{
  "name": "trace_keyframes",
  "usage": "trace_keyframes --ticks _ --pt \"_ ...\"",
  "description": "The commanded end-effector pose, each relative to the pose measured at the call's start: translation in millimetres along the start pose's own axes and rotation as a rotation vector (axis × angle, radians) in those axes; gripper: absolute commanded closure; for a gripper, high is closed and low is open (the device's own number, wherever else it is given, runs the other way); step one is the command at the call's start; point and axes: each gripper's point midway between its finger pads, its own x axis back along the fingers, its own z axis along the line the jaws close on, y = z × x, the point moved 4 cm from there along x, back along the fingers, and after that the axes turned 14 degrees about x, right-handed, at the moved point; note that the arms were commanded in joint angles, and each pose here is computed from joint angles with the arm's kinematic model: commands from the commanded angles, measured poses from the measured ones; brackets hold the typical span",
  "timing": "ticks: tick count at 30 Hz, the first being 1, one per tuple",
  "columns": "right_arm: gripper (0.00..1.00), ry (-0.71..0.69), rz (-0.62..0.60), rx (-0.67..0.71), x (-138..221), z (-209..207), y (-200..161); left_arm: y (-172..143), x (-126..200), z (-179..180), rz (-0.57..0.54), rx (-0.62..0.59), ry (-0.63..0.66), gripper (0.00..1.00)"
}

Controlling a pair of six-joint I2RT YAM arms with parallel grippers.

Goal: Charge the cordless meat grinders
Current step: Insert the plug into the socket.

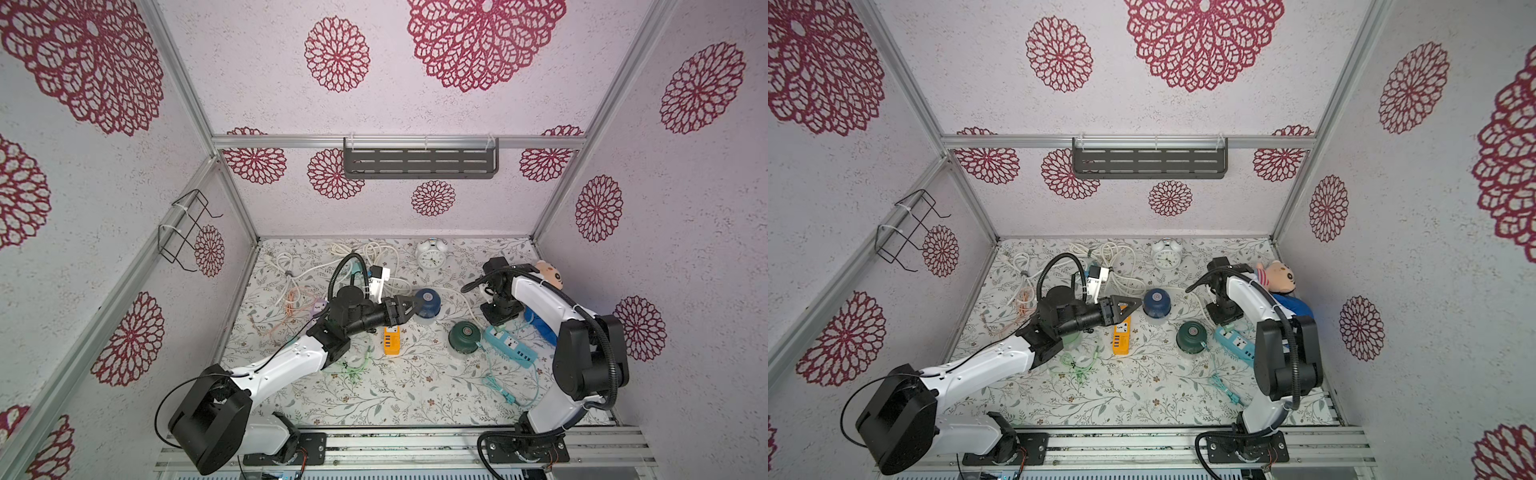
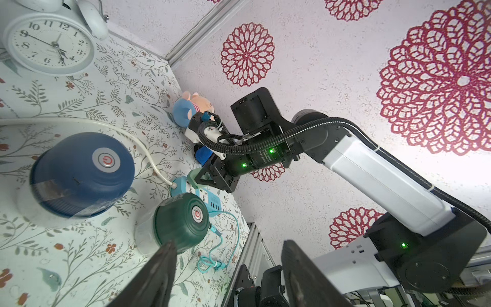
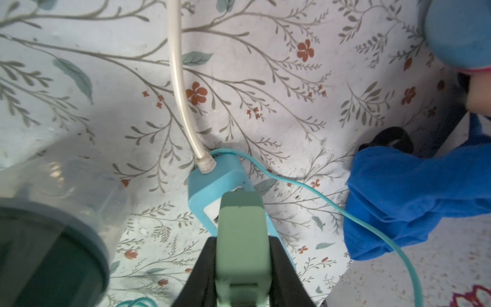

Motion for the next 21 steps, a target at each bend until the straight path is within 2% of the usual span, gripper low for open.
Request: trace_keyframes --ticks 1,6,14,18,21 --pt "1.0 -0.062 0.025 0.075 0.3 -8.3 -13.6 -4.4 2.8 13.0 -0.008 0.036 0.001 0.34" --pt "1.0 -0.08 0.043 0.132 7.6 -14.2 -28.2 -7.6 9.1 17.2 -0.034 0.047 -0.008 0.34" --pt "1.0 -0.046 -0.03 0.191 21.5 -20.1 -14.5 -10.5 13.1 15.5 -0.035 0.028 0.003 0.33" --pt "1.0 0.012 -0.051 0.208 18.9 -12.7 -6.4 -14.2 13.7 20.1 -0.046 -0.009 0.063 0.17" --pt "1.0 0.029 -0.042 0.232 13.8 -7.5 -3.4 -17.6 15.0 28.1 -0.067 -0.065 0.163 0.05"
